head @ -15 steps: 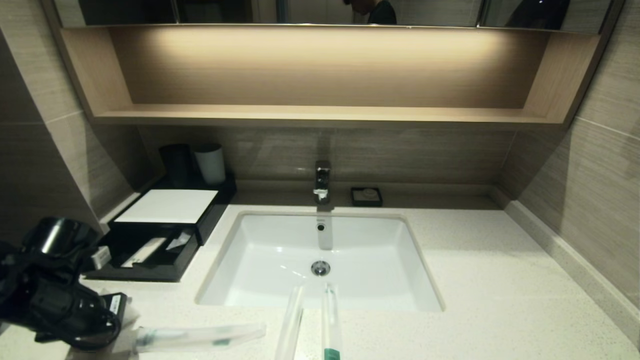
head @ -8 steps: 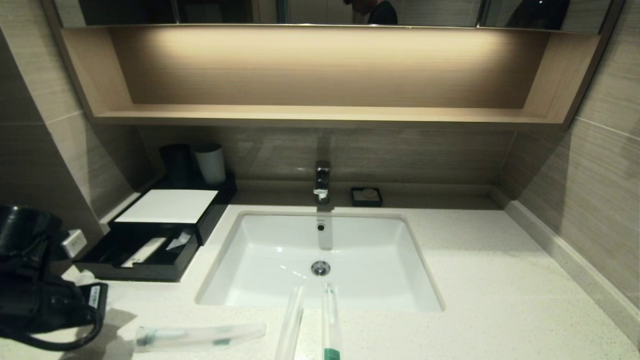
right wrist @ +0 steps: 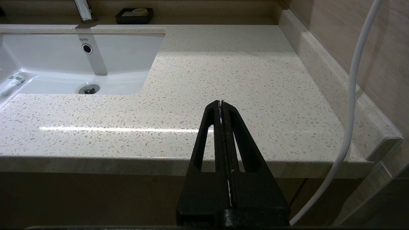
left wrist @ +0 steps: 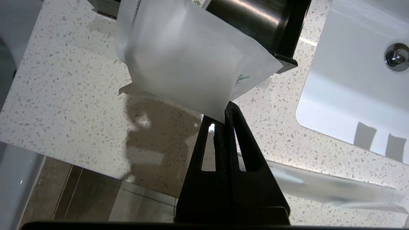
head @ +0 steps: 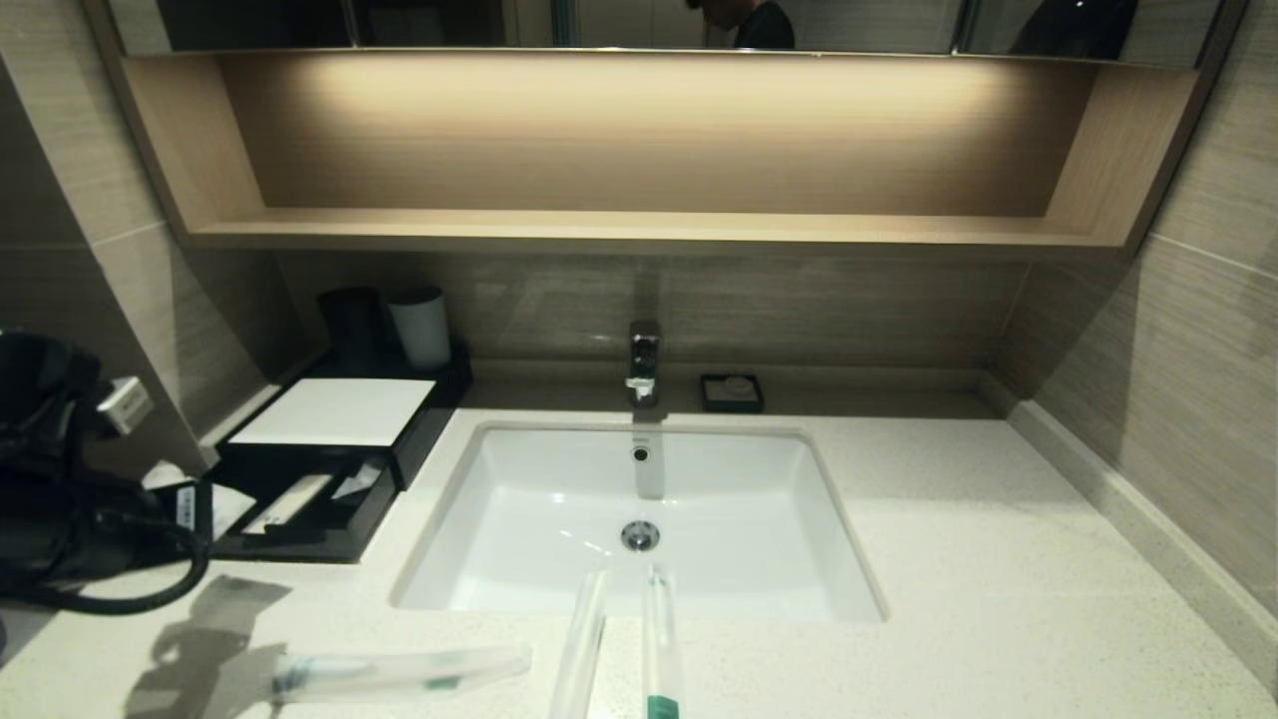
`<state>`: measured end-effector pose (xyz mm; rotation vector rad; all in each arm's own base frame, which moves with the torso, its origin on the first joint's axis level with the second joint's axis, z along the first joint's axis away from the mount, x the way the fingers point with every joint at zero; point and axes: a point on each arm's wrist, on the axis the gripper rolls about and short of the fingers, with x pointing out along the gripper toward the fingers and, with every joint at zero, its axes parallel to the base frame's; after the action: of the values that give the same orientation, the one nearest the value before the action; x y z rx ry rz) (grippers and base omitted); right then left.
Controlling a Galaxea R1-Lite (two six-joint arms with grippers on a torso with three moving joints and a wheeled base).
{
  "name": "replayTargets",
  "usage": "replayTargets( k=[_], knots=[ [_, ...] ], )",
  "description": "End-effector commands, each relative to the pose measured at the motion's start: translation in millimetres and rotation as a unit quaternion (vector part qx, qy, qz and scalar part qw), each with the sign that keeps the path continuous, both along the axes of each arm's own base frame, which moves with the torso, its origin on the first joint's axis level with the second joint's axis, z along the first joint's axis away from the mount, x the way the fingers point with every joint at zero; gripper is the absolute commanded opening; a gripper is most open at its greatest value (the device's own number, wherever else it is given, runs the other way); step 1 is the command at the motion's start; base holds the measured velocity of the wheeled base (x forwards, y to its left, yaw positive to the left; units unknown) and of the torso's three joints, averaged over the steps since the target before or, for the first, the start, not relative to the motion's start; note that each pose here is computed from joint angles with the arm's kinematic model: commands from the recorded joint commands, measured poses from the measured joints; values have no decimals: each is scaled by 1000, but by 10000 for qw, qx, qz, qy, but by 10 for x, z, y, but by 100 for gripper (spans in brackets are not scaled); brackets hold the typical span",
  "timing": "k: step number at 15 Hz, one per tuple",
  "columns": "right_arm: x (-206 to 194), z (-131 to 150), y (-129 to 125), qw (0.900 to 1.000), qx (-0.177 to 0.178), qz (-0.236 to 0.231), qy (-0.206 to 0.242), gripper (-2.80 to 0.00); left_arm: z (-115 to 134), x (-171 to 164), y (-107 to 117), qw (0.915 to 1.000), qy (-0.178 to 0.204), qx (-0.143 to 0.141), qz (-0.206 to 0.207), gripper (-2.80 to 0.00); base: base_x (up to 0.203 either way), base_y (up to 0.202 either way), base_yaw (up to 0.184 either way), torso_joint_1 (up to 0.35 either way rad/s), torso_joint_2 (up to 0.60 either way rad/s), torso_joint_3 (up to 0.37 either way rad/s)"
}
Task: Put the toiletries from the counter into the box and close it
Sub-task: Place the bathroom toiletry into the drawer
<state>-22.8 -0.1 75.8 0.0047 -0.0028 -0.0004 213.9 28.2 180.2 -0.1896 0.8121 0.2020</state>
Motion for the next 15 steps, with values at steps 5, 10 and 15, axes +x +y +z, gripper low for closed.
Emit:
replayTargets(
  k=[5,10,15],
  knots=[
    [1,-4,0,10000,0,2,6,-280,1,304,-13,9995,282,-152,30,-280,0,0,0,0,0,0],
    [1,-4,0,10000,0,2,6,-280,70,302,-57,9991,326,-254,59,-280,0,0,0,0,0,0],
    [1,-4,0,10000,0,2,6,-280,-54,448,-40,9980,551,-311,86,-280,0,0,0,0,0,0]
  ],
)
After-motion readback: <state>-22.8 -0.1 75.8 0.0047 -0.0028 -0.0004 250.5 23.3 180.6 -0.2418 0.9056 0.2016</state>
